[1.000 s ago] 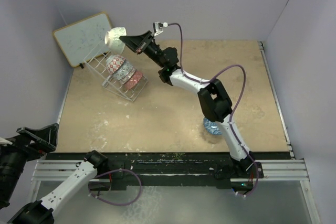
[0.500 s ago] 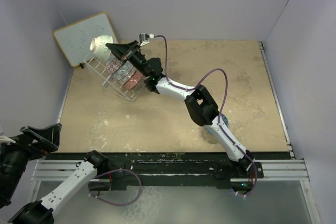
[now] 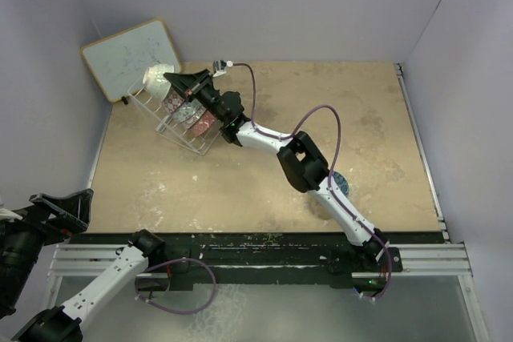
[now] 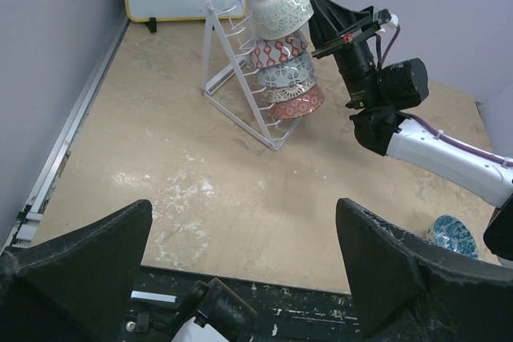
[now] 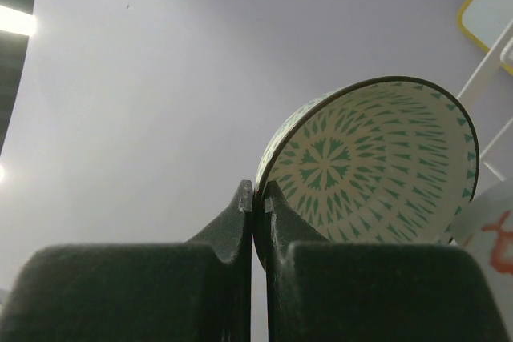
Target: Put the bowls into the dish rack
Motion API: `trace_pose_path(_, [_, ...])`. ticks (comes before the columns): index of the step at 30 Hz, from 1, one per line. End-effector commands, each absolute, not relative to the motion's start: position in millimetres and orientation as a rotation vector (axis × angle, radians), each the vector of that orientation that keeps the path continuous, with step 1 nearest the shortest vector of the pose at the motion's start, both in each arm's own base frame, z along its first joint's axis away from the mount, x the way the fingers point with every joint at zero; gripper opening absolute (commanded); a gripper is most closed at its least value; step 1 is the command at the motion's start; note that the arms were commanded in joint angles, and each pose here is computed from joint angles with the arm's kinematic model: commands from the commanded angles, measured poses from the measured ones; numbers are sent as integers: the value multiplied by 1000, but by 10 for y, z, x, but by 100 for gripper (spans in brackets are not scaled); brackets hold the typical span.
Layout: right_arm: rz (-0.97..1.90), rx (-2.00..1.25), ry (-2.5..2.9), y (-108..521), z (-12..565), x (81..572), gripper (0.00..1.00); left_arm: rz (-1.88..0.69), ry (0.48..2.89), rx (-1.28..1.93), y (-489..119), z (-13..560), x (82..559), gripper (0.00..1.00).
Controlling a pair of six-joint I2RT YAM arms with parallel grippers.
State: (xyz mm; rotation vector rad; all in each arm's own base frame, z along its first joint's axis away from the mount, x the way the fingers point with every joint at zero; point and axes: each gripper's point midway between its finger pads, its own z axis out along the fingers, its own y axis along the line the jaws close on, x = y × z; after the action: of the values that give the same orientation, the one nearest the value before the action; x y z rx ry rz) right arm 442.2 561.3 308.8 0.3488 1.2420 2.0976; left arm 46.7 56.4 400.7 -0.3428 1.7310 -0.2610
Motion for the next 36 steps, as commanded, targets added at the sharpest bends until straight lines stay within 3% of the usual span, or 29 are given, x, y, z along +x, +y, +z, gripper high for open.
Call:
trace_pose_path(1, [2187, 340, 1018, 5378, 3786, 4300, 0, -263, 1724, -332, 550, 4065, 500, 99])
trace_pose_path(23, [2147, 406, 1155, 5560, 3406, 4478, 0, -258, 1728, -351, 594, 4027, 451, 99])
trace_pose_path(36, [2089, 460, 1277, 5587, 3290, 4507, 10, -267, 1724, -353, 590, 4028, 446, 99])
